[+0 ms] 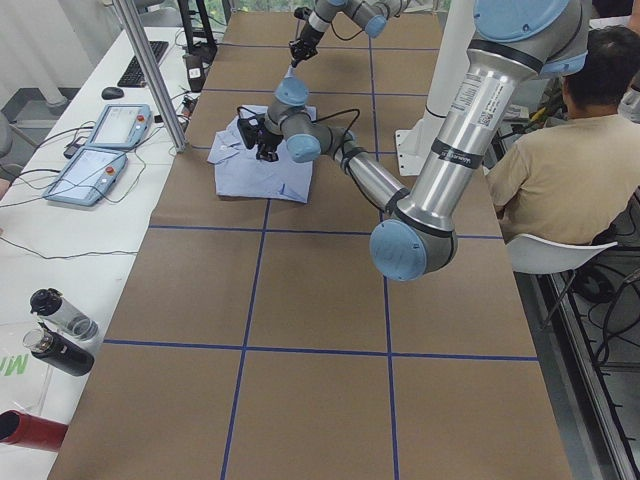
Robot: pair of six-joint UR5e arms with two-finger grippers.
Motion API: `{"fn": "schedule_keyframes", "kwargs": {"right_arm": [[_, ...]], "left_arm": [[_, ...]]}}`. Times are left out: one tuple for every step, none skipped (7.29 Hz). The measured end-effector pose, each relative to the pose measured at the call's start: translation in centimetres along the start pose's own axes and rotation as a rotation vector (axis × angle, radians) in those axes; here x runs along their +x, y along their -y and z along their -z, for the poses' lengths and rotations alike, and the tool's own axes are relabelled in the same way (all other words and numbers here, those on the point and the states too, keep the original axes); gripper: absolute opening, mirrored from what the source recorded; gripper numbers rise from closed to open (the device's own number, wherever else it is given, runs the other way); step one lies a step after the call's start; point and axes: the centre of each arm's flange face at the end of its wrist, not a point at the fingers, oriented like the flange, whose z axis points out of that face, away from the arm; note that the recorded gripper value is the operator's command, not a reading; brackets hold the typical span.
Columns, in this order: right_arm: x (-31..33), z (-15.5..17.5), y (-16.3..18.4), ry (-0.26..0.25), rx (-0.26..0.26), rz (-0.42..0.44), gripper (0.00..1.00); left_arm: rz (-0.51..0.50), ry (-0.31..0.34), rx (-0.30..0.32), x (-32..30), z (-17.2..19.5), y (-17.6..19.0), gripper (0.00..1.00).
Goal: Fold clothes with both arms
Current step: 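Lift both hem corners and fold them toward the collar with both grippers, then lay the hem down at the collar and open both grippers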
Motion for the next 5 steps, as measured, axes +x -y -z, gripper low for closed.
{"fn": "schedule_keyframes", "kwargs": {"right_arm": [[-0.9,-2.0,0.5,-0.013,0.021,0.009,0.00],[-1.6,-3.9,1.1,-0.015,0.036,0.007,0.00],[-2.4,-5.7,1.8,-0.014,0.048,0.000,0.00],[-3.7,-7.4,2.1,-0.018,0.060,-0.005,0.00],[-5.2,-9.0,2.1,-0.023,0.070,-0.008,0.00]], "left_arm": [[-0.007,-0.006,0.008,0.5,-1.9,1.3,0.00],[-0.011,-0.014,0.012,1.0,-3.6,2.2,0.00],[-0.013,-0.019,0.015,1.6,-5.3,2.9,0.00],[-0.015,-0.024,0.018,2.1,-7.3,3.6,0.00],[-0.017,-0.031,0.033,2.4,-9.2,4.5,0.00]]}}
